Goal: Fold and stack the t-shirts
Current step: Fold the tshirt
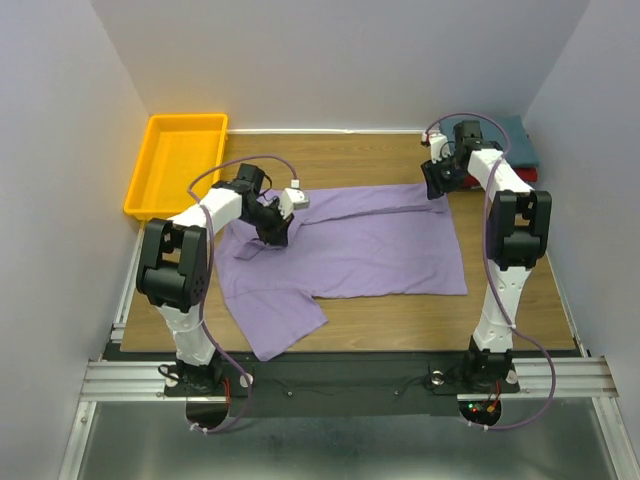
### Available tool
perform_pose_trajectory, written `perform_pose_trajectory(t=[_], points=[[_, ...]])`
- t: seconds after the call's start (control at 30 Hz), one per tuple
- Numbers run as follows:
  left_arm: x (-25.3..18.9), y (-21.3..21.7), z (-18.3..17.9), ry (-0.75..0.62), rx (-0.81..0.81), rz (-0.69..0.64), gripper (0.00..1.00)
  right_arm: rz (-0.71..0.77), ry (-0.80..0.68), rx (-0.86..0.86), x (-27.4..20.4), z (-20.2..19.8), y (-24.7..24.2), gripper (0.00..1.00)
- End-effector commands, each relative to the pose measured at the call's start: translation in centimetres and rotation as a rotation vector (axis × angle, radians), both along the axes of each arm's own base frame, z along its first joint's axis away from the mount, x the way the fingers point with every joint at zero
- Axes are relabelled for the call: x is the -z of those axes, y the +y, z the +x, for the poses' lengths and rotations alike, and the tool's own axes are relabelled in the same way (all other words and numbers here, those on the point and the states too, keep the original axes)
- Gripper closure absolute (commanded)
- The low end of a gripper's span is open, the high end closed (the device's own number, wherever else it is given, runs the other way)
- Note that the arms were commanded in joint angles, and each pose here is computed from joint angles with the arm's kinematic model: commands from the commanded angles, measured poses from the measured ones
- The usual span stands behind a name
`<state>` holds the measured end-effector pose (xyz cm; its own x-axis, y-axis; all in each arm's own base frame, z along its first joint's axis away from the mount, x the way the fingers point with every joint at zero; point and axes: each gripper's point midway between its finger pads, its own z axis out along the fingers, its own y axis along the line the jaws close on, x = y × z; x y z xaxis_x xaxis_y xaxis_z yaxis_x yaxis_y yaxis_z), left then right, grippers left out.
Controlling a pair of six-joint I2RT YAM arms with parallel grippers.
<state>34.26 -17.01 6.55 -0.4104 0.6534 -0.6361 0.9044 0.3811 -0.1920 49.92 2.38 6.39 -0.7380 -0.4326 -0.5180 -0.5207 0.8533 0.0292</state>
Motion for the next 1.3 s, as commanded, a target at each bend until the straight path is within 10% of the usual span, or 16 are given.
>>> perform_pose_trajectory(t=[0.0, 0.1, 0.57, 0.97, 1.27], points=[[0.7, 0.4, -3.0, -0.004, 0.095, 0.065, 0.61, -0.012, -0.08, -0.001, -2.9, 1.5, -0.6, 0.51], [-0.5, 0.2, -2.4, -0.034, 0.105, 0.056, 0.42, -0.004, -0.072, -0.001, -2.6, 1.6, -0.5, 0.53], [-3.5, -0.8, 8.1, -0.122, -0.274, -0.033, 0.52, -0.037, 0.059, -0.023, 2.6, -0.5, -0.5, 0.6], [3.6, -1.6, -0.2, 0.077, -0.199, 0.068, 0.64, -0.077, 0.065, 0.033, 3.4, 0.6, -1.5, 0.63], [0.1, -0.6, 1.9, -0.077, -0.396, 0.067, 0.62, -0.065, 0.037, 0.045, 1.3, 0.4, -1.3, 0.63]])
